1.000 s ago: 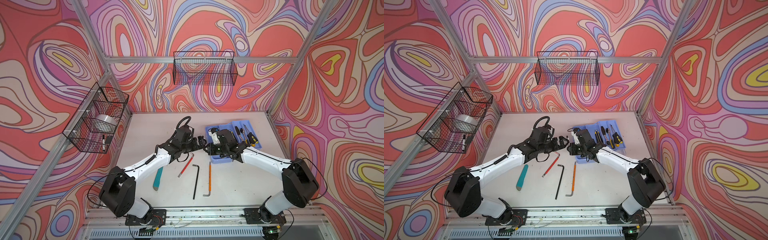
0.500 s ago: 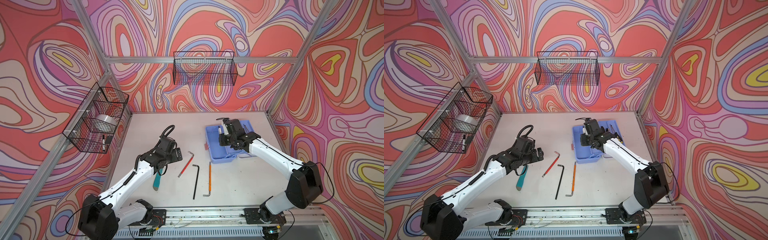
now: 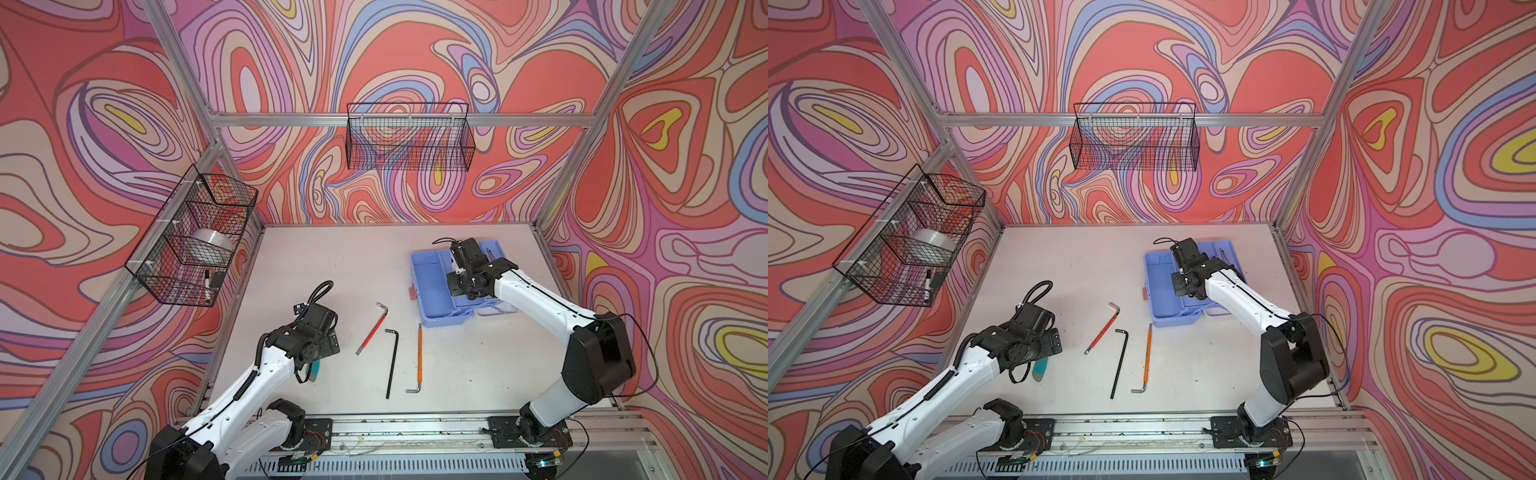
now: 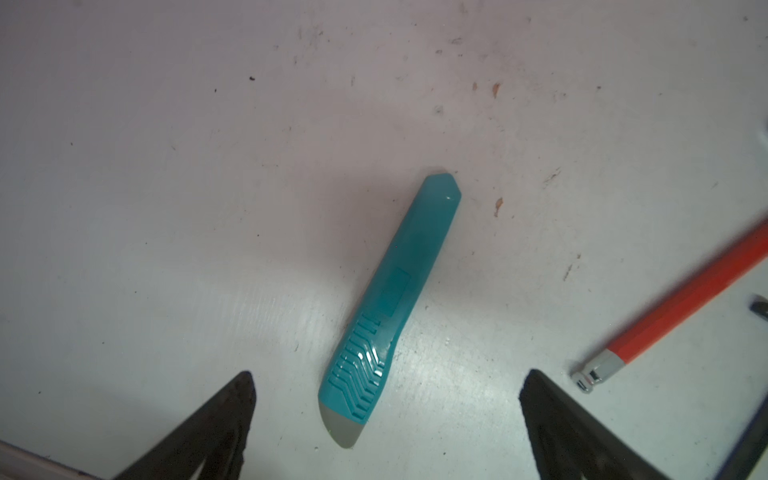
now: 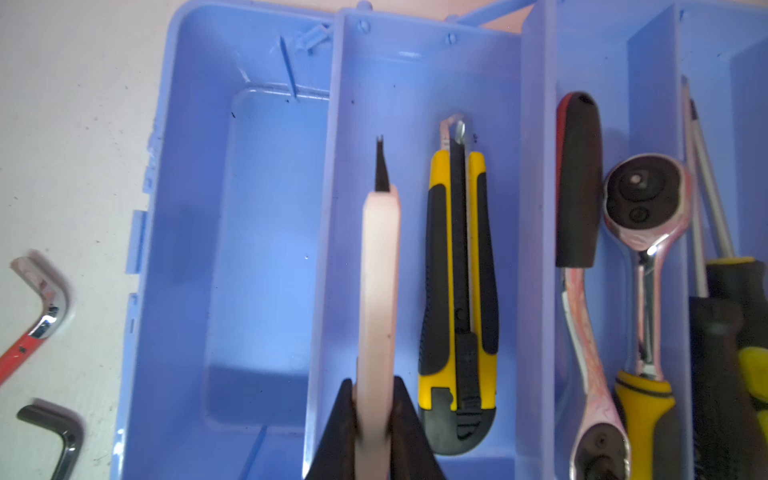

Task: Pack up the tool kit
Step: 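Lower white tool into tray with right gripper while left gripper nears teal tool, then open the right gripper in the tray while the left lowers around the teal tool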

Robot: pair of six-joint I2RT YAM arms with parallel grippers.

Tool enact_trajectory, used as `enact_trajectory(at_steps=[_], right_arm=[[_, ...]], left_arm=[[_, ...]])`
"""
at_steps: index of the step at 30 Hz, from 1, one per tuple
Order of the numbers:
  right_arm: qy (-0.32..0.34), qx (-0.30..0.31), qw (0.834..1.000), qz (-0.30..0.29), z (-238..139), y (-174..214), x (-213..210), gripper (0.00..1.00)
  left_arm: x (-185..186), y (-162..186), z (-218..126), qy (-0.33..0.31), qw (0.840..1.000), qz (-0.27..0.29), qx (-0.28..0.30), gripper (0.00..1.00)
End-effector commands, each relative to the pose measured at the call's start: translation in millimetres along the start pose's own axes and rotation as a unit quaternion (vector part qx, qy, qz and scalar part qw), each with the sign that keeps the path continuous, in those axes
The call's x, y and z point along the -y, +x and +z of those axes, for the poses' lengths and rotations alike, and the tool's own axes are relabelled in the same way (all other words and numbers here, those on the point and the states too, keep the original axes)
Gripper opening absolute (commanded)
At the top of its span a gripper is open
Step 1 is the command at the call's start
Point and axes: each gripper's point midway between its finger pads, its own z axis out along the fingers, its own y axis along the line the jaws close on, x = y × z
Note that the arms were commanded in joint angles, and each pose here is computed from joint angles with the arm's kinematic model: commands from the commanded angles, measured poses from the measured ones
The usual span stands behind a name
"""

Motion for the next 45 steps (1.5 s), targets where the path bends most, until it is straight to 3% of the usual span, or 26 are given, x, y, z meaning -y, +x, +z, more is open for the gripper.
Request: enact_trajectory(at_steps=[1, 21, 27, 45], right_arm=[[0.025, -0.013, 1.000, -0.010, 6.9, 4.1, 9.2, 0.04], [0.047, -0.063, 0.997, -0.007, 36.0, 29.5, 22.6, 0.15], [0.049, -0.060, 0.997, -0.006, 36.2, 27.5, 23.0, 0.25], [0.052, -0.035, 0.998, 0.005, 20.8, 14.3, 26.9, 0.31]], left_arm=[[-15.5, 7.8, 1.9, -0.026, 0.999, -0.034, -0.002, 1.00], [-8.3, 16.6, 21.6, -0.026, 0.999, -0.038, -0.023, 0.95], [-4.3, 13.1, 26.3, -0.028, 0.999, -0.031, -0.025, 0.92], [3.9, 8.2, 39.9, -0.018, 0.999, -0.029, -0.042, 0.79]])
